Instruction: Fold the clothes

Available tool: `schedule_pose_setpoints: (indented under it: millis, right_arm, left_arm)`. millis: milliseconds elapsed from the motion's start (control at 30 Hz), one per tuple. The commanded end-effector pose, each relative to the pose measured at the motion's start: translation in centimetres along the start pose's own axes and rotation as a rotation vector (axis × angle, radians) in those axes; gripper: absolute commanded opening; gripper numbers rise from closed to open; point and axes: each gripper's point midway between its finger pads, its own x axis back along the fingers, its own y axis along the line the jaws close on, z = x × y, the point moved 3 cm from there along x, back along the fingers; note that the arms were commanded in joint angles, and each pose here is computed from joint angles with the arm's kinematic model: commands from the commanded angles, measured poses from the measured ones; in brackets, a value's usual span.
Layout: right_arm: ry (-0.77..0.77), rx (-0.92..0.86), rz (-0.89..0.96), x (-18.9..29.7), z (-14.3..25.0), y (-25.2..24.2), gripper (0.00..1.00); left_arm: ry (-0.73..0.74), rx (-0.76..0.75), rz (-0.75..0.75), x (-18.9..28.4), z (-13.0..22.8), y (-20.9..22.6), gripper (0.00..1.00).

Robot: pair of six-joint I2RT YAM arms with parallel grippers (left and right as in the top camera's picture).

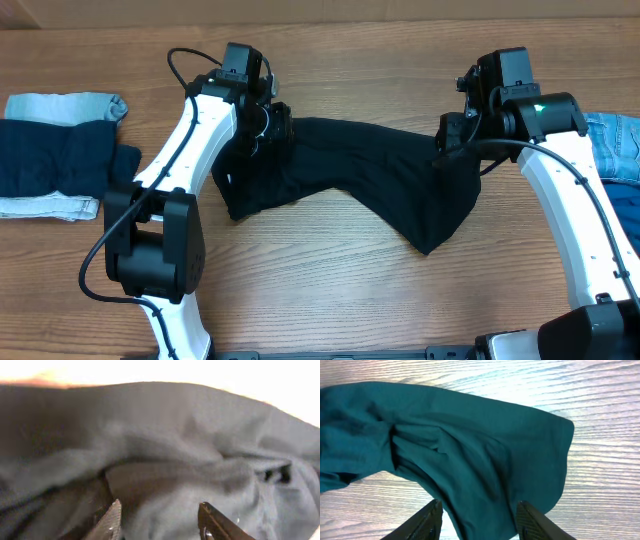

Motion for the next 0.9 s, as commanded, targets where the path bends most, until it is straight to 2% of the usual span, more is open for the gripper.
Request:
schedule_pose_setpoints:
  millis: [0, 333, 433, 600, 733, 867]
  right_arm:
    - [-0.023, -0.001, -0.005, 0.6, -0.3, 0.0, 0.51]
    - [-0.023, -0.001, -0.005, 0.6, -0.3, 0.0, 0.52]
    - [-0.027, -0.001, -0.006, 0.6, -0.4, 0.1, 0.51]
    - [-0.021, -0.001, -0.004, 0.6, -0.3, 0.0, 0.51]
    - [-0.023, -0.001, -0.005, 0.6, -0.3, 0.0, 0.51]
    - [-0.022, -0.001, -0.004, 0.6, -0.3, 0.0, 0.51]
  left_arm:
    - [0.075, 0.026, 0.025, -1.0, 1.6, -0.1, 0.49]
    - [0.124, 0.064, -0.026, -1.0, 2.8, 0.8, 0.5]
    - [0.084, 0.049, -0.035, -1.1, 2.0, 0.8, 0.52]
    - [0.041, 0.035, 0.0, -2.1, 0.8, 0.3, 0.53]
    - [0.04, 0.032, 0.02, -2.4, 0.6, 0.1, 0.48]
    - [0.006, 0.013, 0.075, -2.4, -0.3, -0.8, 0.49]
